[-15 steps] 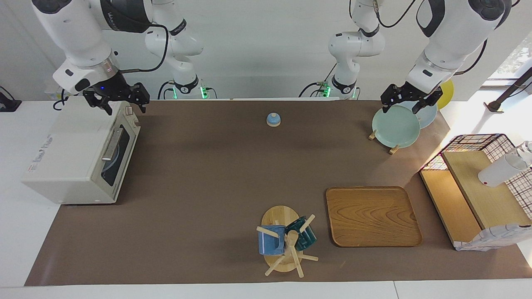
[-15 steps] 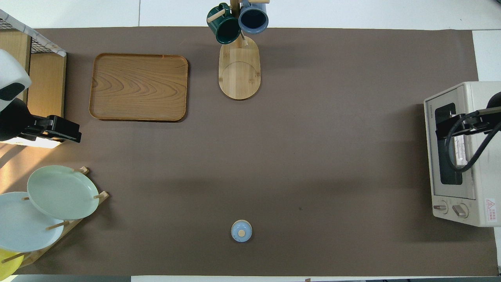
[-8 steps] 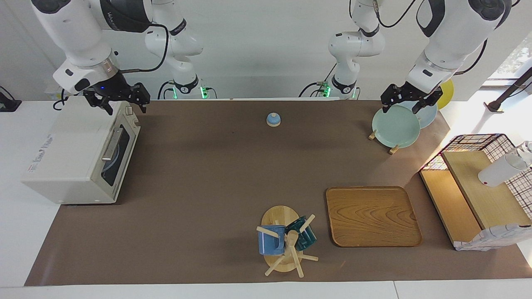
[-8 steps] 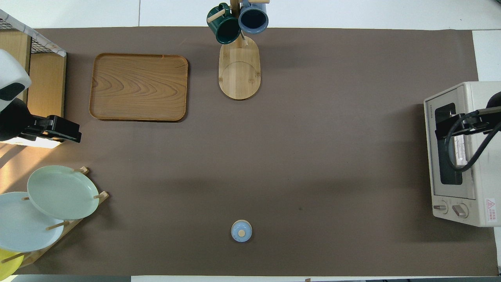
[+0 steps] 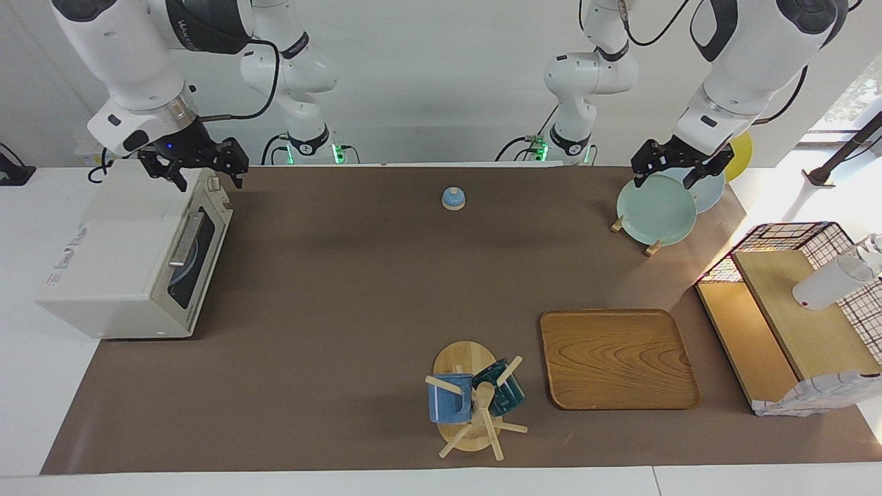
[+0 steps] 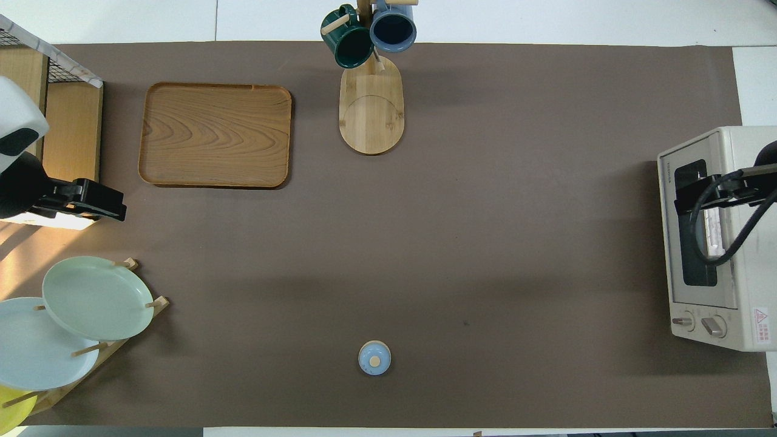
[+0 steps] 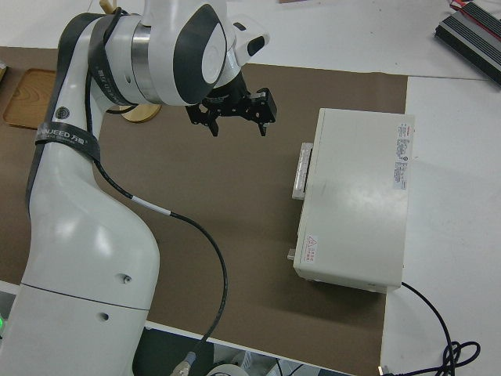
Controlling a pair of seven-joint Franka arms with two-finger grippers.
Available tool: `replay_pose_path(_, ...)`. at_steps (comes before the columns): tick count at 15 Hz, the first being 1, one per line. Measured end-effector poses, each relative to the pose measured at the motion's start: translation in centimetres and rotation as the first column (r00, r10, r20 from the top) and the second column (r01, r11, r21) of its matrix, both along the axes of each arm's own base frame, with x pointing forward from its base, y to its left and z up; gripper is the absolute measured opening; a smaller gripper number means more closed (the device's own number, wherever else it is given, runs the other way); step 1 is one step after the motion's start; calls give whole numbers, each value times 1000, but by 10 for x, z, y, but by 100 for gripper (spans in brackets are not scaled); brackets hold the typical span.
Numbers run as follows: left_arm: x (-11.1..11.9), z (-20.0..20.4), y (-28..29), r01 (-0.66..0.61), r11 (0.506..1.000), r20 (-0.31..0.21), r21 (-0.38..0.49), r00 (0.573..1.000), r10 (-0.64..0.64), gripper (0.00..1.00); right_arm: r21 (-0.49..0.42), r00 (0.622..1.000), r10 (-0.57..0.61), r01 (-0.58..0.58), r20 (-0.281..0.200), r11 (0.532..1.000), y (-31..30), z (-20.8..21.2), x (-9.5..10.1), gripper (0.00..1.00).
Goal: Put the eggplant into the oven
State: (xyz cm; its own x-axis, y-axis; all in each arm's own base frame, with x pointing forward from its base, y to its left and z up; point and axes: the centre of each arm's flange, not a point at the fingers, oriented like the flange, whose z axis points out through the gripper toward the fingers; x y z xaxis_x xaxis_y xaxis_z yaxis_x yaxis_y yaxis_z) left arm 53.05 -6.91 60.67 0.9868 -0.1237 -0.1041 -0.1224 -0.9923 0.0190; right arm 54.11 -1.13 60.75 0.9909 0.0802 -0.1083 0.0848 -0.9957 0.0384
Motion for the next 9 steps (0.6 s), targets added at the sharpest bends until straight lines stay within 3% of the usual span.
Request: replay_pose_path(9, 0, 0, 0, 0, 1000, 0, 0, 1000, 0, 100, 34, 998, -59, 59, 22, 998, 4, 2, 2, 100)
